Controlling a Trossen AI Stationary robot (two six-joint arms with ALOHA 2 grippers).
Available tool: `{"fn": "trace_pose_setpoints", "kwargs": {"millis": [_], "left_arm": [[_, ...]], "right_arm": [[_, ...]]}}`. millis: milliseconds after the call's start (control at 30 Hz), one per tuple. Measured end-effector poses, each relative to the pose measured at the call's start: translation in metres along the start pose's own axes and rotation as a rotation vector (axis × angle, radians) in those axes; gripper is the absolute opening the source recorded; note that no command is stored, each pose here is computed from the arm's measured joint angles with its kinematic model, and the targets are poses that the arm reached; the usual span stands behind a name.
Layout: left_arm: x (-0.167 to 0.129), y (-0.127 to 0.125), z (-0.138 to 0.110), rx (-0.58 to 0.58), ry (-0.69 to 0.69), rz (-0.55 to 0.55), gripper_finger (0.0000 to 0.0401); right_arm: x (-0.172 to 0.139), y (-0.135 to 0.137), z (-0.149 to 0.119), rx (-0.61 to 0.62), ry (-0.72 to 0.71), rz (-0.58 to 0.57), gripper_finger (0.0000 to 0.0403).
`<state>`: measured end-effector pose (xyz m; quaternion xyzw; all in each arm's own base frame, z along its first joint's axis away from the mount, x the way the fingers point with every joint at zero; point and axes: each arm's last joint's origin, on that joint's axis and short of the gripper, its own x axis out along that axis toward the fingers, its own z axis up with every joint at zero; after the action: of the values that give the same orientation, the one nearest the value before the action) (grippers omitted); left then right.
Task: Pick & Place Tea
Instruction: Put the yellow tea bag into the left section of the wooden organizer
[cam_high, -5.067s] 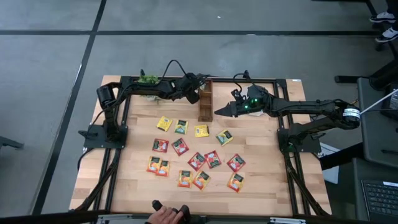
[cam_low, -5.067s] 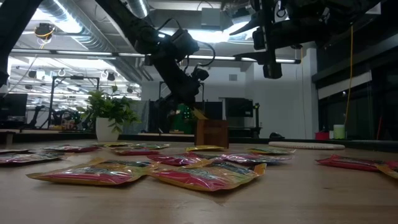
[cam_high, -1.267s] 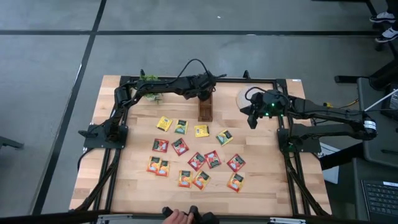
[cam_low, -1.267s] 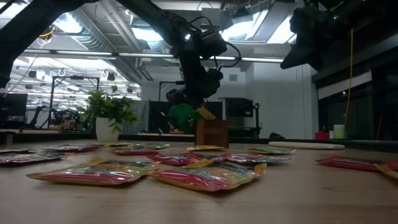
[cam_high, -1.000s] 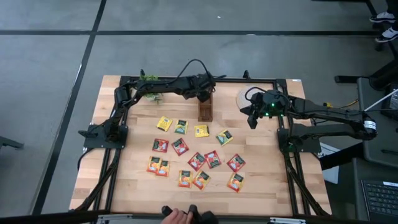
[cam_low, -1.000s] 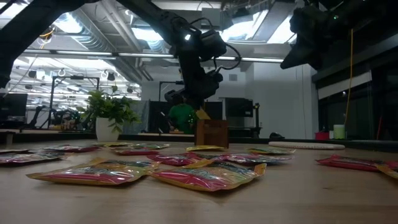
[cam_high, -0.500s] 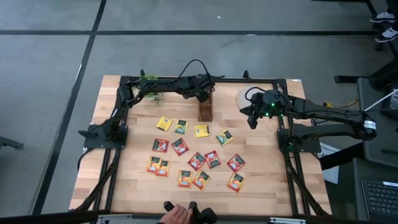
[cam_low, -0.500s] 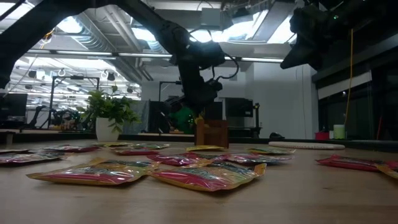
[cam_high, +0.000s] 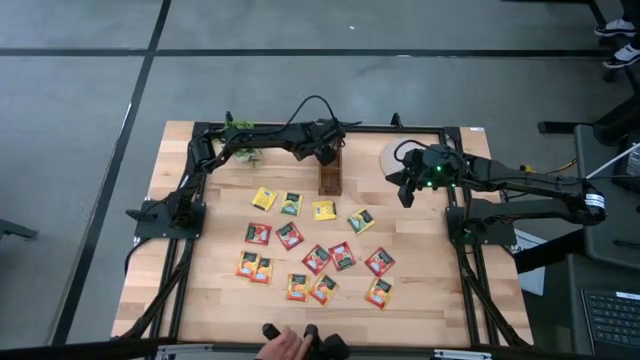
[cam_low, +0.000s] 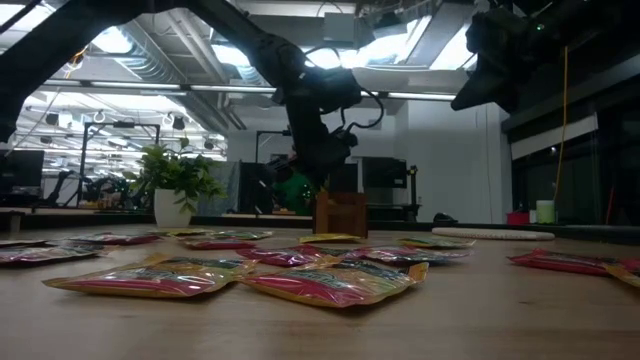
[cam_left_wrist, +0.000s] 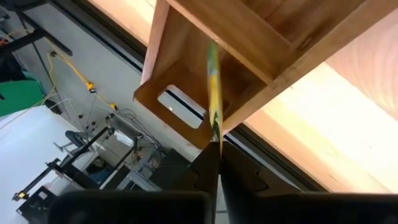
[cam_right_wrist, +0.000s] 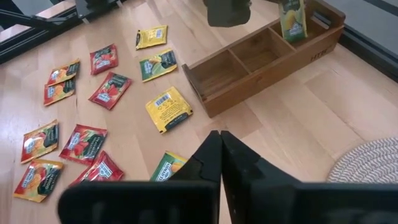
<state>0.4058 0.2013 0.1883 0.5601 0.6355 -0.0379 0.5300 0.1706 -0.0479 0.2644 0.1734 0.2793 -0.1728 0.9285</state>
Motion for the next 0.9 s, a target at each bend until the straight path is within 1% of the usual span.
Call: {"fn": "trace_pose_setpoints", "kwargs": {"millis": [100,300,467,567,767,900], "left_arm": [[0.0003,0.0001,-0.0006,-0.020,0.001,0.000,0.0034],[0.0003,0.0001,-0.0005,-0.037,0.002,0.001,0.0073],[0.0002,0.0003,-0.0025,-0.040,0.073,0.005,0.0094],[-0.0003,0.0002,-0.0019,-0.045,0.077,0.006,0.0099],[-0.0011,-0.0003,-0.0011,-0.056,0.091,0.004,0.0096],[-0.0060,0.0010,-0.0049,-0.088,0.114,0.009,0.0096]], "right_arm": [[0.0000,0.0000,0.0000,0.000,0.000,0.000,0.0005],[0.0000,0.0000,0.0000,0.000,0.000,0.000,0.0017],[0.0000,0.0000,0.0000,0.000,0.000,0.000,0.0007],[0.0000,0.0000,0.0000,0.000,0.000,0.000,0.0004],[0.0000,0.0000,0.0000,0.001,0.000,0.000,0.0024],[0.0000,0.0000,0.0001,0.001,-0.001,0.000,0.0026]]}}
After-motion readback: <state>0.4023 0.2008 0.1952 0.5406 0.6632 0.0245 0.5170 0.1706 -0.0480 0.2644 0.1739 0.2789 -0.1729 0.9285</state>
